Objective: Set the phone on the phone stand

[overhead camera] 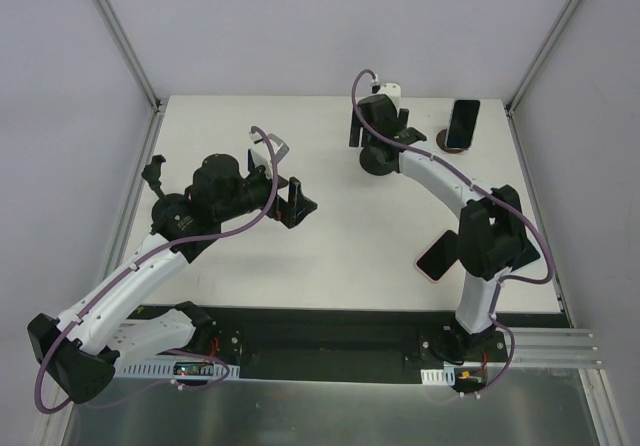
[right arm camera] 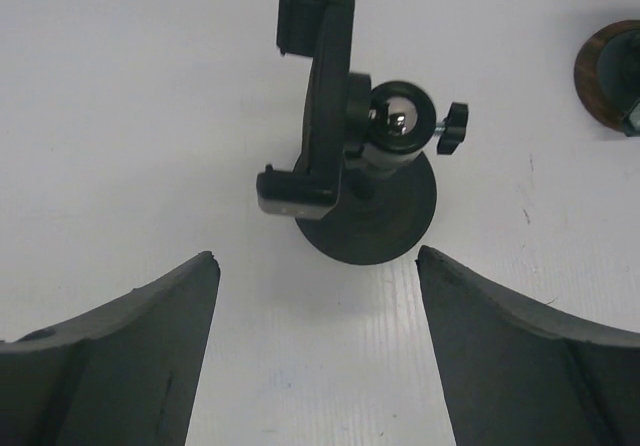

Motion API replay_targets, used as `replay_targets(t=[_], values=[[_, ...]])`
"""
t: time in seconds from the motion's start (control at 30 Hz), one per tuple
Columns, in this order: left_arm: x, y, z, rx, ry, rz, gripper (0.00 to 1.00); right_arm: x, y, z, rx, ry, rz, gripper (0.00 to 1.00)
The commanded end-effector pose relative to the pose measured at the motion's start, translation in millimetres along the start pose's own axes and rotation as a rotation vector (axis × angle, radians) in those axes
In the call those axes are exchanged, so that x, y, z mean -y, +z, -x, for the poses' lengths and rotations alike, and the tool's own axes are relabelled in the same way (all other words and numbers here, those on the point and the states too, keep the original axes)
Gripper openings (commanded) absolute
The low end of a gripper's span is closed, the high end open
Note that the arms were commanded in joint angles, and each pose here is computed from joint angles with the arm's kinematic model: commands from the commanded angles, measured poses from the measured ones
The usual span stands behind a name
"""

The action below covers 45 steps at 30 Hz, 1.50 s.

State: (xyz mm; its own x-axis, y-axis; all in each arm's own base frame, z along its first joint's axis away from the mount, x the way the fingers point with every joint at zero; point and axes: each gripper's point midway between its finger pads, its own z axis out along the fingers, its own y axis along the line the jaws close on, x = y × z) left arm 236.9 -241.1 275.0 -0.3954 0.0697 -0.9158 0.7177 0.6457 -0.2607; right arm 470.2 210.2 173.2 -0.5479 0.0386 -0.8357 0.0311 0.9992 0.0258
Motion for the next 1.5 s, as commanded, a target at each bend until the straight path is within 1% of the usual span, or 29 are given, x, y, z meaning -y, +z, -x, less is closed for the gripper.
replay_targets(t=[0.0,0.07,0.13,0.17,0.2,0.23,0.27,0.4,0.6,0.7,0.73,0.83,0.87,0.9,0.93,0.97,1.0,1.03,1.07,1.1,1.13,1.17,1.2,1.23,1.37,1.43,1.47], values=[[3.0,-4.0,16.4,0.051,0.009,-0.021,0.99,7.7,-6.7,36.7,0.074,0.045,-0.076,0.78],[5.1,-2.9,15.4,0.041,-0.009,-0.043,0.99,7.9,-4.1,36.3,0.066,0.041,-0.093,0.70],[0.7,-2.6,16.5,0.041,-0.021,-0.036,0.99,7.6,-1.4,43.3,0.073,0.037,-0.106,0.65],[-1.0,-2.9,17.3,0.044,-0.023,-0.034,0.99,7.6,-0.8,43.8,0.066,0.013,-0.108,0.58],[-3.1,-3.9,18.5,0.047,-0.026,-0.027,0.99,6.6,3.0,41.8,0.056,0.002,-0.111,0.54],[-6.6,-5.9,20.5,0.056,-0.024,-0.017,0.99,5.7,1.9,49.2,0.066,0.000,-0.114,0.52],[-8.2,-6.9,21.6,0.061,-0.025,-0.010,0.99,8.2,2.5,46.7,0.051,-0.015,-0.125,0.46],[-16.7,-8.0,22.0,0.065,-0.026,0.019,0.99,15.4,8.2,47.9,0.044,-0.099,-0.153,0.44],[-18.3,-4.3,18.9,0.050,-0.031,0.014,0.99,15.5,14.6,52.1,0.035,-0.097,-0.092,0.43],[-20.2,-3.4,18.2,0.049,-0.030,0.021,0.99,10.5,19.4,50.3,0.024,-0.135,-0.049,0.24],[-21.1,-3.4,18.3,0.050,-0.029,0.025,0.99,8.6,18.7,50.0,0.022,-0.161,-0.031,0.15],[-23.1,-3.6,18.3,0.050,-0.025,0.033,0.99,-0.8,8.5,44.1,0.001,-0.252,0.070,0.01],[-23.5,-3.8,18.8,0.051,-0.027,0.033,0.99,0.0,-6.5,50.8,0.019,-0.260,0.096,0.01],[-23.5,-4.6,19.5,0.055,-0.028,0.033,0.99,-3.4,-11.2,32.0,-0.020,-0.284,0.158,0.01],[-23.3,-5.1,19.9,0.056,-0.028,0.032,0.99,-8.8,-19.1,29.1,-0.006,-0.291,0.217,0.01],[-22.6,-5.7,20.5,0.057,-0.029,0.030,0.99,-12.9,-44.3,39.1,0.038,-0.313,0.297,0.01],[-22.6,-7.1,21.7,0.062,-0.031,0.030,0.99,-27.8,-53.0,9.4,-0.003,-0.344,0.442,0.01],[-20.5,-7.8,22.5,0.064,-0.031,0.021,0.99,-36.0,-68.4,3.3,0.002,-0.357,0.528,0.01],[-18.1,-9.0,23.8,0.067,-0.030,0.011,0.99,-37.6,-92.4,8.5,0.041,-0.372,0.595,0.01],[-16.3,-9.8,24.3,0.069,-0.036,0.004,0.99,-46.0,-107.3,-4.5,0.026,-0.381,0.694,0.01],[-15.1,-10.3,24.5,0.069,-0.039,-0.003,0.99,-46.1,-114.8,-24.9,-0.009,-0.391,0.741,0.01],[-12.7,-10.2,24.8,0.068,-0.041,-0.016,0.99,-44.5,-130.0,-27.0,-0.002,-0.392,0.779,0.01],[-11.6,-9.3,24.3,0.065,-0.044,-0.022,0.99,-51.0,-143.6,-36.3,-0.016,-0.400,0.860,0.01],[-10.7,-8.8,24.5,0.064,-0.046,-0.028,0.99,-49.4,-150.4,-54.2,-0.062,-0.411,0.899,0.01],[-2.4,-3.8,21.0,0.038,-0.060,-0.084,0.99,-45.4,-180.1,-84.3,-0.132,-0.464,1.019,0.01],[4.4,0.8,16.8,0.012,-0.074,-0.136,0.97,-42.2,-188.7,-98.0,-0.178,-0.486,1.057,0.01],[8.2,2.1,16.0,0.002,-0.078,-0.162,0.94,-42.0,-191.6,-99.9,-0.187,-0.488,1.069,0.01]])
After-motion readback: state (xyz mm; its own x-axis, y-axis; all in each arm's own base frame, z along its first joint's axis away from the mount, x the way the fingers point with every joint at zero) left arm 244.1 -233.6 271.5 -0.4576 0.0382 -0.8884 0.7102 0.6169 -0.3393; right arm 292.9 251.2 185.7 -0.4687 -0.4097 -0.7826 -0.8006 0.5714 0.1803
